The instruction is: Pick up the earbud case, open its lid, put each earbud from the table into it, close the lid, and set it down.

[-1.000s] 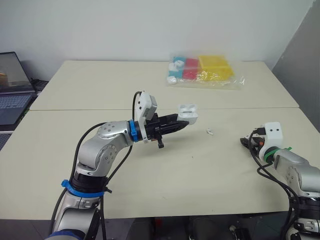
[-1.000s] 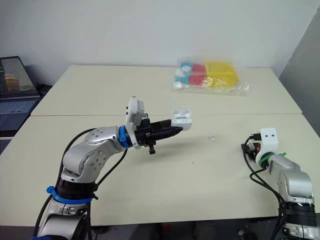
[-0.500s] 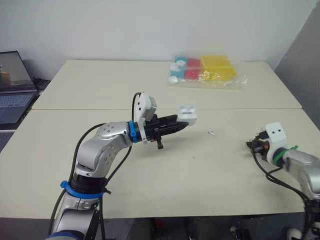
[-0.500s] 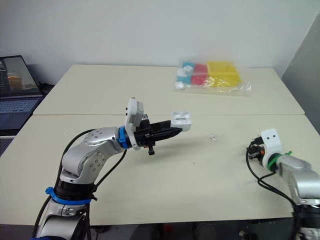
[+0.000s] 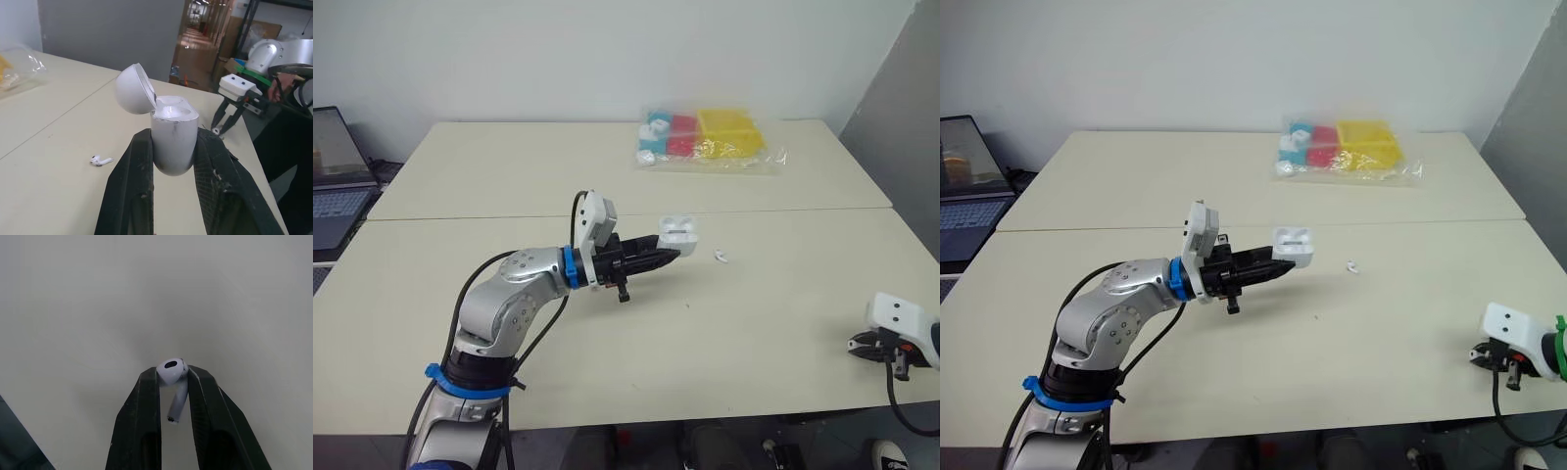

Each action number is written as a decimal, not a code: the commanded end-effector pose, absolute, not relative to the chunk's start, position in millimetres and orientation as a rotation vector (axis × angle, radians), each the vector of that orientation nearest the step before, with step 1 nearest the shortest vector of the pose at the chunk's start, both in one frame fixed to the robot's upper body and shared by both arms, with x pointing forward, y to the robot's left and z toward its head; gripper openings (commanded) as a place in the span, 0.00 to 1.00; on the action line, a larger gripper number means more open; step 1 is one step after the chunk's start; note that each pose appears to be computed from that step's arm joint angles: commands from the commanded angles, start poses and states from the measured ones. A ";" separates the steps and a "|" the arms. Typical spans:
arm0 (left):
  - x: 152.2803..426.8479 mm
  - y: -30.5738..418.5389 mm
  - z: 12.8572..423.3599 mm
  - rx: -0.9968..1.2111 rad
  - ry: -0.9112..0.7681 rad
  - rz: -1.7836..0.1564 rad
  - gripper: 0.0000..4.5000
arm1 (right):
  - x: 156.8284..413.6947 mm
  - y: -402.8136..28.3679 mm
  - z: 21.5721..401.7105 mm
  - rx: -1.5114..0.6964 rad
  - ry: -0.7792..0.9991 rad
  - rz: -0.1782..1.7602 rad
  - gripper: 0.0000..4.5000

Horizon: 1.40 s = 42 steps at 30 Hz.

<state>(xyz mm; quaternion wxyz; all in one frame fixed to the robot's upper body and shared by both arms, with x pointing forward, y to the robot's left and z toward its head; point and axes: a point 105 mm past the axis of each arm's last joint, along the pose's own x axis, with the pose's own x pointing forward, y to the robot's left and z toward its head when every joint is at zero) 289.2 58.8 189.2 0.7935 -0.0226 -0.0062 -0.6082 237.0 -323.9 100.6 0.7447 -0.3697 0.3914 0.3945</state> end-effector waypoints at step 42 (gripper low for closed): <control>280.1 56.3 198.5 -0.038 -0.050 -1.319 0.17 | 235.4 -336.4 99.7 -1.035 0.945 1.071 0.91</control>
